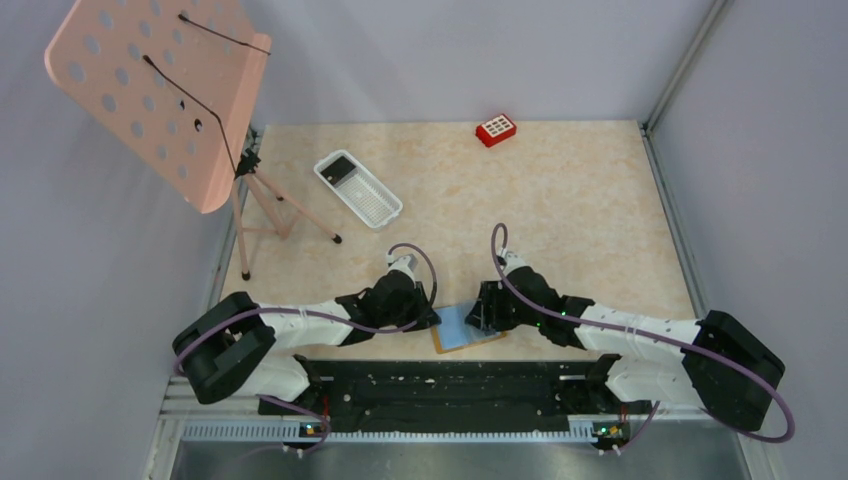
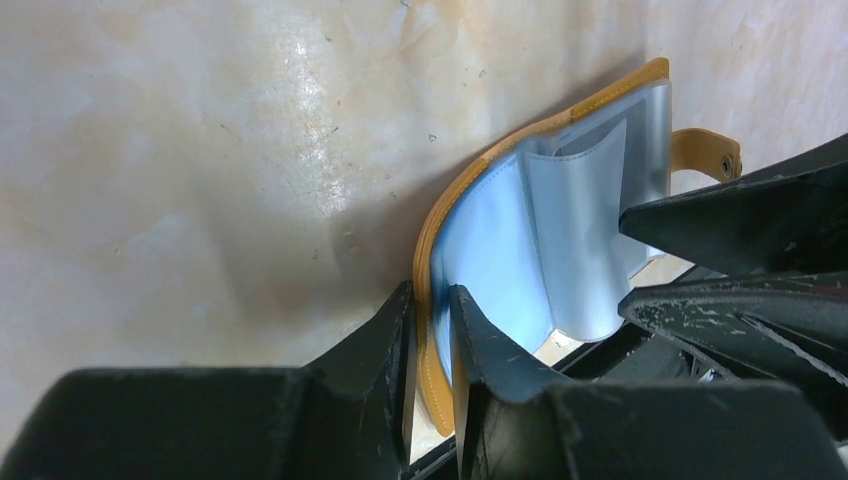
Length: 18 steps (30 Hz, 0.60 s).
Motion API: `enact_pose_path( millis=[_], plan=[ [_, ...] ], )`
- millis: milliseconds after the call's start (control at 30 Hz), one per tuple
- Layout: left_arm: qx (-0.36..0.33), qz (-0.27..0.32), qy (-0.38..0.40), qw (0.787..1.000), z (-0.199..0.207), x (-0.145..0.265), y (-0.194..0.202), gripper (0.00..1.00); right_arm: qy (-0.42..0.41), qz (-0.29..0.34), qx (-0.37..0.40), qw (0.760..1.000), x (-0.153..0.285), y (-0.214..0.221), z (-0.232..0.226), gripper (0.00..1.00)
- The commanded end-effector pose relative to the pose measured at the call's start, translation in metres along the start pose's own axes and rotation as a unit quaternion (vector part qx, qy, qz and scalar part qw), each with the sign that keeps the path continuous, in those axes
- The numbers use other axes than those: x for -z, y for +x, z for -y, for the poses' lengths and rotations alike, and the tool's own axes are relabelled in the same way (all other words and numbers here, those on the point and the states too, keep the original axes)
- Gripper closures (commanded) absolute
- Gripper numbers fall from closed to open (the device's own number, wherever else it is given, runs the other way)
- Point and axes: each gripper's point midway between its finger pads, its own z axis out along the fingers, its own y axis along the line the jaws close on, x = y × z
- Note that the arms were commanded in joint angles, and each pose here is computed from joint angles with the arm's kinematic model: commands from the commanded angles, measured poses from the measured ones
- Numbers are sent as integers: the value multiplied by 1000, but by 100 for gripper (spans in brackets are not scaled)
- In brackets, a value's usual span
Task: Take the credit cards out of the card holder
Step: Remove the credit card from the card holder.
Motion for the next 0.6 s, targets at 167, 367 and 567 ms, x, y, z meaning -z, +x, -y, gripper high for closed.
enact_pose_path(
  millis=[167,367,567],
  plan=[
    [-4,11,28,1000,18,0,-9,78,-85,16,-21,996,6,-11,-36,52],
    [0,16,35,999,23,3,-12,77,-130,14,-23,991,8,-11,-51,53],
    [15,27,40,999,27,10,-16,60,-131,-2,-33,991,-1,1,-45,59]
  ],
)
